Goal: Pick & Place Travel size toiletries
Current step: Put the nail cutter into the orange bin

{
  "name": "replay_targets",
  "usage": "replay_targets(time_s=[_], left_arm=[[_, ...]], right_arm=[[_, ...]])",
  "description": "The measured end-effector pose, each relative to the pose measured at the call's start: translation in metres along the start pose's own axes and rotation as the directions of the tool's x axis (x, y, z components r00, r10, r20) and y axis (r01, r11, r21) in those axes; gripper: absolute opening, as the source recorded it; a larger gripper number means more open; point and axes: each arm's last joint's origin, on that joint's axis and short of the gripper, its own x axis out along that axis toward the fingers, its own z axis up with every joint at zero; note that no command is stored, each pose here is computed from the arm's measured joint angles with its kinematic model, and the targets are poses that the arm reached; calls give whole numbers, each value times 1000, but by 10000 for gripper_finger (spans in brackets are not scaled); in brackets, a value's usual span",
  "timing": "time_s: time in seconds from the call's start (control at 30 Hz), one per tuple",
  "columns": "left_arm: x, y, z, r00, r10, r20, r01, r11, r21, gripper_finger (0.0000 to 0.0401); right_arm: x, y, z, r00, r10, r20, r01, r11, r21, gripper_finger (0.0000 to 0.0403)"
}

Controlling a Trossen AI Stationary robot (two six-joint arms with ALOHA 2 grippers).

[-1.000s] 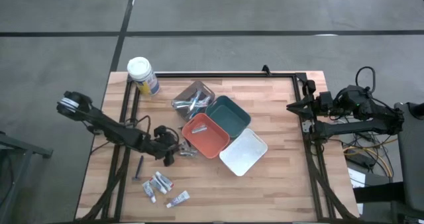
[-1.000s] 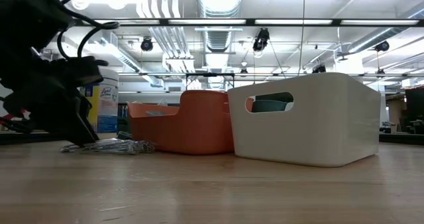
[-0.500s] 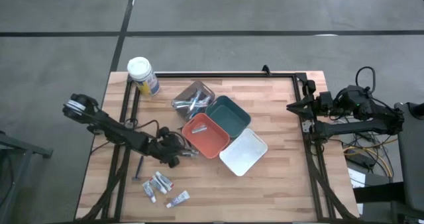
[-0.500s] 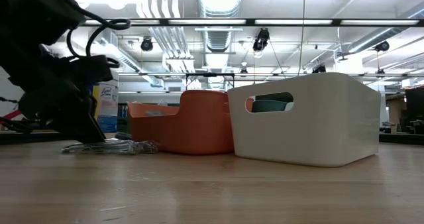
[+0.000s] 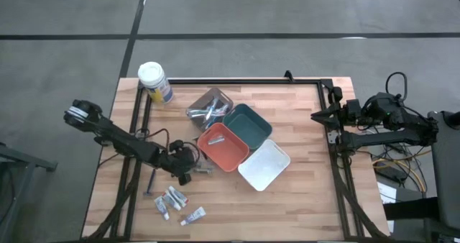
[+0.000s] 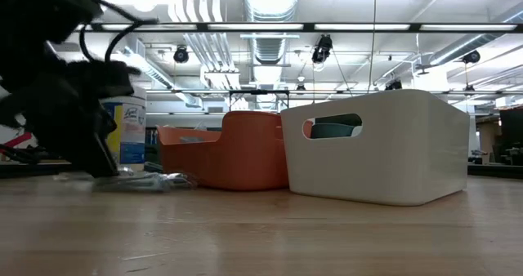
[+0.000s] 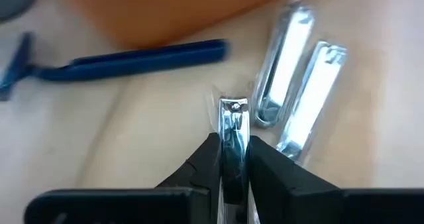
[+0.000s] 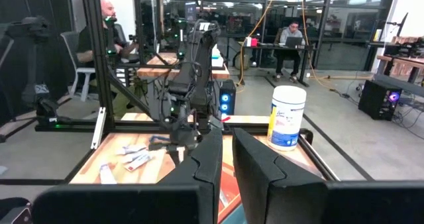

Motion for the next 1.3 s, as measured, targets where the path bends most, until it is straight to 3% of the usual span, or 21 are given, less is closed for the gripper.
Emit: replay_targets(time_s=[0.3, 0.5, 0.7, 0.93, 1.3], left_arm=[[-24, -4, 13, 989, -100, 110, 94, 994, 58, 60], [-39, -4, 23, 969, -149, 197, 118, 980, 160, 61], [-60, -7, 45, 929, -115, 351, 28, 970, 243, 62], [-74, -9, 65, 900, -114, 420, -16, 955, 295, 62], [-71, 7, 81, 889, -13, 457, -91, 975, 205, 62]], right_arm=[[0, 0, 0, 1000, 0, 0, 0, 1000, -1, 34], [0, 0, 0, 1000, 0, 0, 0, 1000, 0, 34], [0, 0, 0, 1000, 0, 0, 0, 1000, -2, 34], [0, 0, 0, 1000, 0, 0, 0, 1000, -1, 34], [0, 0, 0, 1000, 0, 0, 0, 1000, -1, 34]])
